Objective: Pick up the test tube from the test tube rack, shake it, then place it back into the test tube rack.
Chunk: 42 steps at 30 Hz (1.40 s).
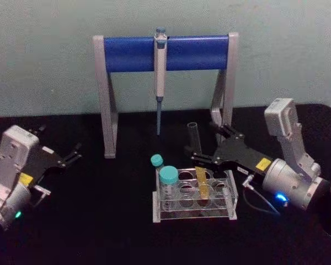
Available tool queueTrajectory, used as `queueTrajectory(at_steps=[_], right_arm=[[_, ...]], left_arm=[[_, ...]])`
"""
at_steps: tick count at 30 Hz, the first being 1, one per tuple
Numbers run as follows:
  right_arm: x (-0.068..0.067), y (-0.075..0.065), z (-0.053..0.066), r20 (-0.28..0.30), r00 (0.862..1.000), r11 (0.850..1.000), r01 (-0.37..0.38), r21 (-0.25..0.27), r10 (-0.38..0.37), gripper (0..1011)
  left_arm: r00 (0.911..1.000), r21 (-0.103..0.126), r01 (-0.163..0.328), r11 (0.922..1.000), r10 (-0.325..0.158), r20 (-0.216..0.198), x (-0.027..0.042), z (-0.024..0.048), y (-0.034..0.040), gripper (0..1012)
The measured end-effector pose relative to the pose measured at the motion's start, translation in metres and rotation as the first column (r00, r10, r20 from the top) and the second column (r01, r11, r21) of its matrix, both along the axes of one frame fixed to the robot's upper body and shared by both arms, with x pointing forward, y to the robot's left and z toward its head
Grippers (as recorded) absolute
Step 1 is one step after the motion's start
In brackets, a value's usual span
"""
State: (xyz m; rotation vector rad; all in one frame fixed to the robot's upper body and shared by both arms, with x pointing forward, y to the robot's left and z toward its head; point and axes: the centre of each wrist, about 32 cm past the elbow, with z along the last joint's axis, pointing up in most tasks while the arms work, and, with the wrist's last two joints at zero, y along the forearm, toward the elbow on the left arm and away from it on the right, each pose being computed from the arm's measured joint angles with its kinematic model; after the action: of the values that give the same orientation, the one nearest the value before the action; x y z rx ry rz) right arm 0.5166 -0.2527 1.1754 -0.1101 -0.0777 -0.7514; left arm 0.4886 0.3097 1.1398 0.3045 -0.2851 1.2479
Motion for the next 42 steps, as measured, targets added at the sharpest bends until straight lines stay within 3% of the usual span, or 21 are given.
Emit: queueTrajectory(at_steps=[14,34,42], right_arm=[[0.0084,0.0074,-0.0025,-0.078,0.997,1.000,0.005,-0.018,-0.006,1000],[0.0083,0.0073,-0.0021,-0.070,0.998,1.000,0.007,-0.020,-0.009,999],[0.0082,0.0073,-0.0022,-0.071,0.997,1.000,0.007,-0.020,-0.009,836]], left_arm=[[1.0000,0.000,0.000,1.0000,0.000,0.000,0.0000,0.0000,0.0000,1001],[1.0000,0.000,0.000,1.0000,0.000,0.000,0.0000,0.0000,0.0000,1002],[1.0000,0.000,0.000,1.0000,0.000,0.000,0.0000,0.0000,0.0000,1001]])
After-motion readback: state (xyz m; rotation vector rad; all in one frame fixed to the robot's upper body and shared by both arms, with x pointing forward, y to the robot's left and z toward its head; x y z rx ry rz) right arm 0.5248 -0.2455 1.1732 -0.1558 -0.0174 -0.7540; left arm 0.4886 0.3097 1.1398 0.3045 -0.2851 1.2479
